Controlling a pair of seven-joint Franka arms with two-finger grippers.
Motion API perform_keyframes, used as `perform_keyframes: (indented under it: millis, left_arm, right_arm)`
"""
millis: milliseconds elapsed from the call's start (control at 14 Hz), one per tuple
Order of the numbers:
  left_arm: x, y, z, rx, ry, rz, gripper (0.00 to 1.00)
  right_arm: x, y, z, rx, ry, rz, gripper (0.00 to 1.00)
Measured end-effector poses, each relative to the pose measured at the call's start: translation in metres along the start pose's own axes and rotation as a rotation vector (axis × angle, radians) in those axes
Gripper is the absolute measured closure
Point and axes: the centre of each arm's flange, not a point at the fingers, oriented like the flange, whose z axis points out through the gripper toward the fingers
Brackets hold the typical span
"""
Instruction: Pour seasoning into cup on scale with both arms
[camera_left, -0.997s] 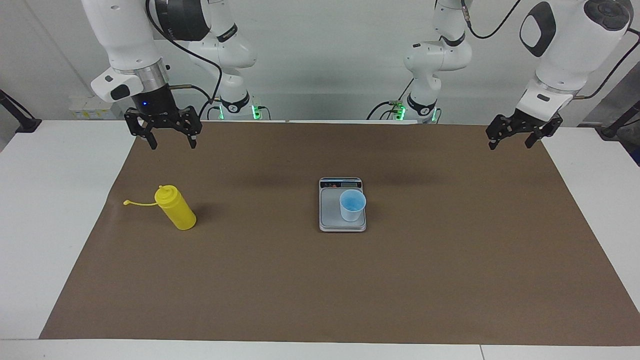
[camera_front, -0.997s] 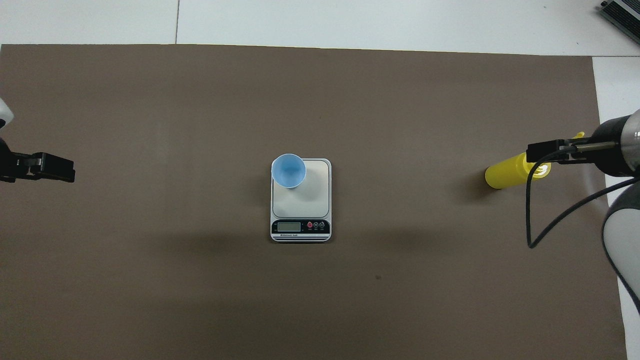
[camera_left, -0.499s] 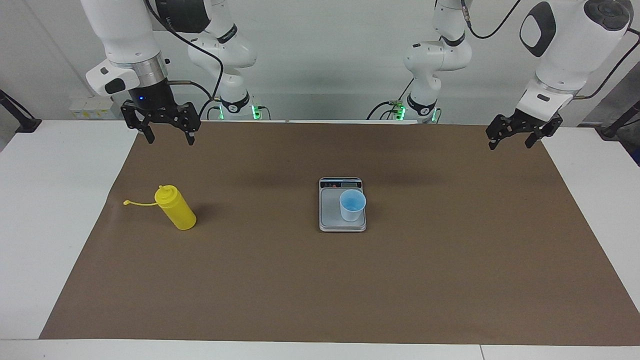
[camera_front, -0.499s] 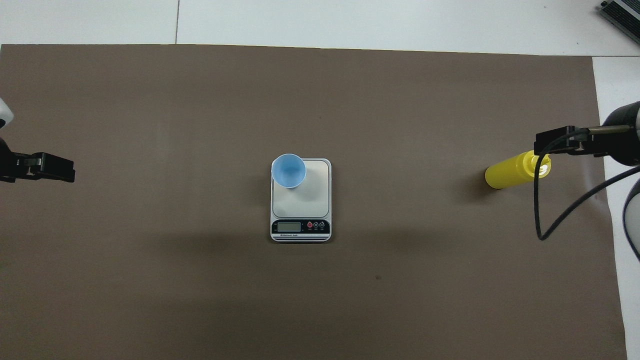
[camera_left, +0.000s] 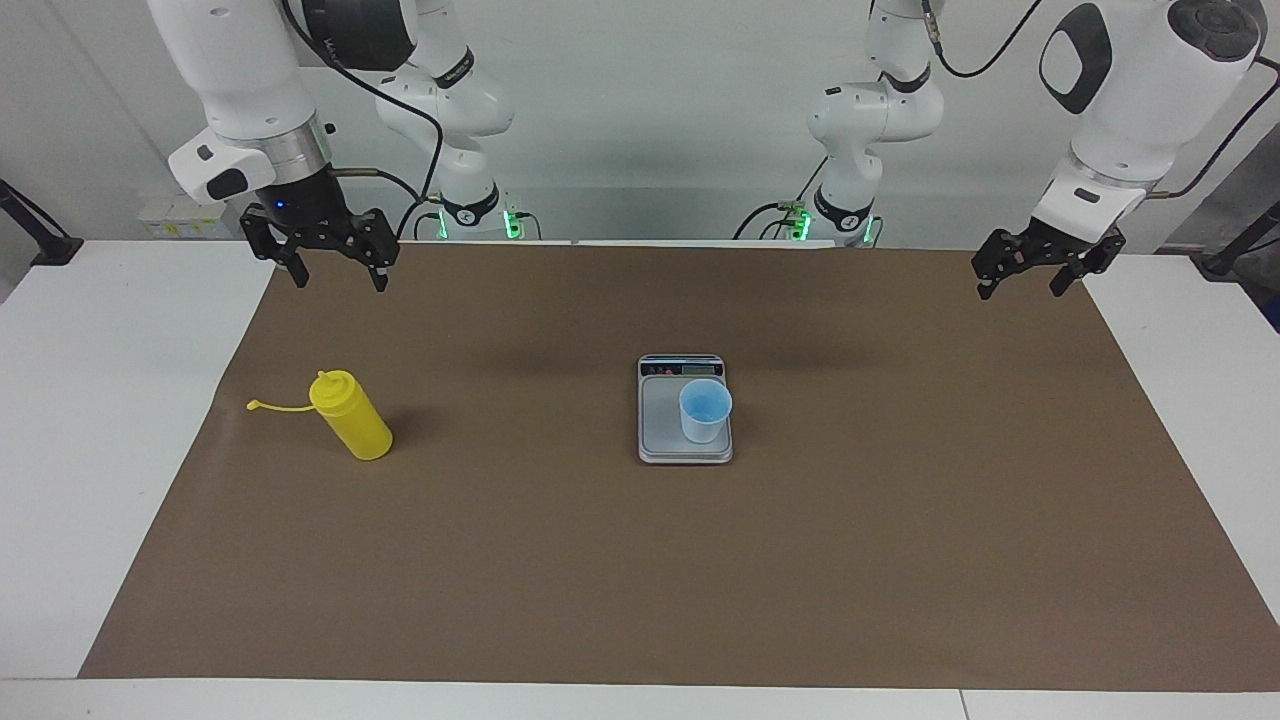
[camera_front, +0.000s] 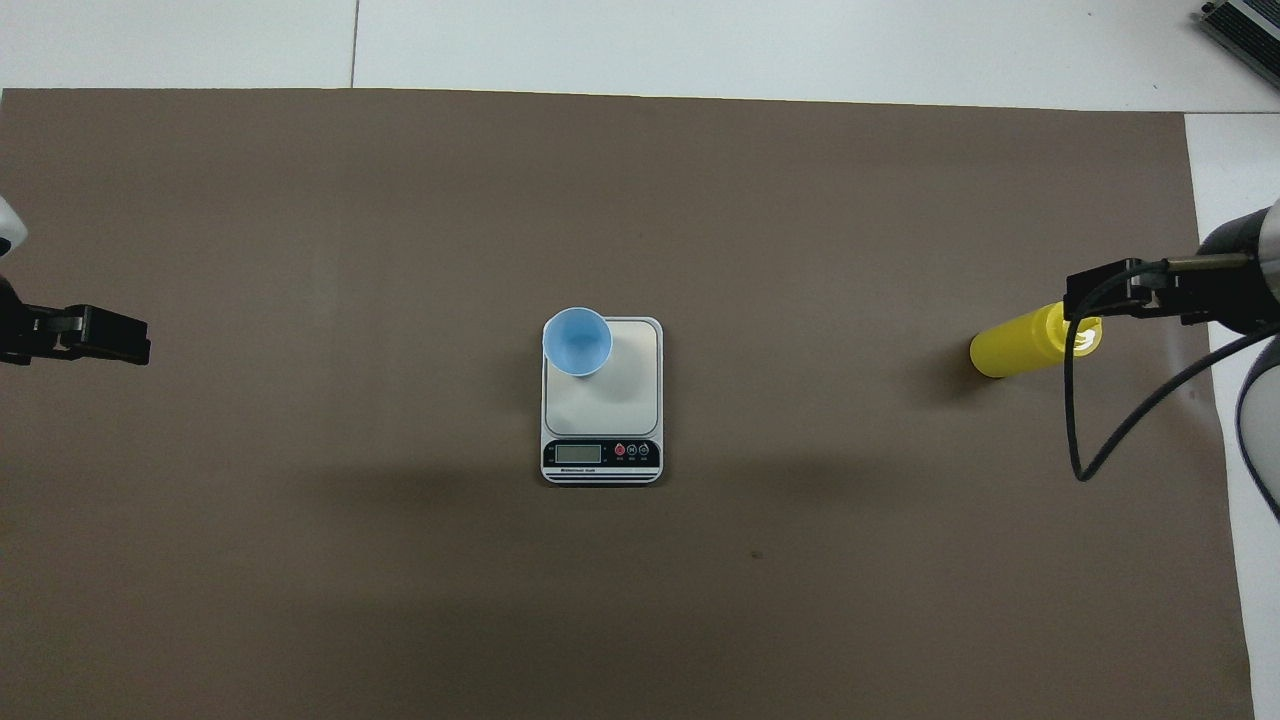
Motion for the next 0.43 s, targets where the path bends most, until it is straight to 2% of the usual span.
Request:
perform_keyframes:
  millis: [427]
  left_arm:
    - [0.0,0.0,0.0,0.0,0.0,0.0,0.0]
  right_arm:
    - [-0.0006,-0.0024,0.0036,0.021,-0.01,0.001,0.0]
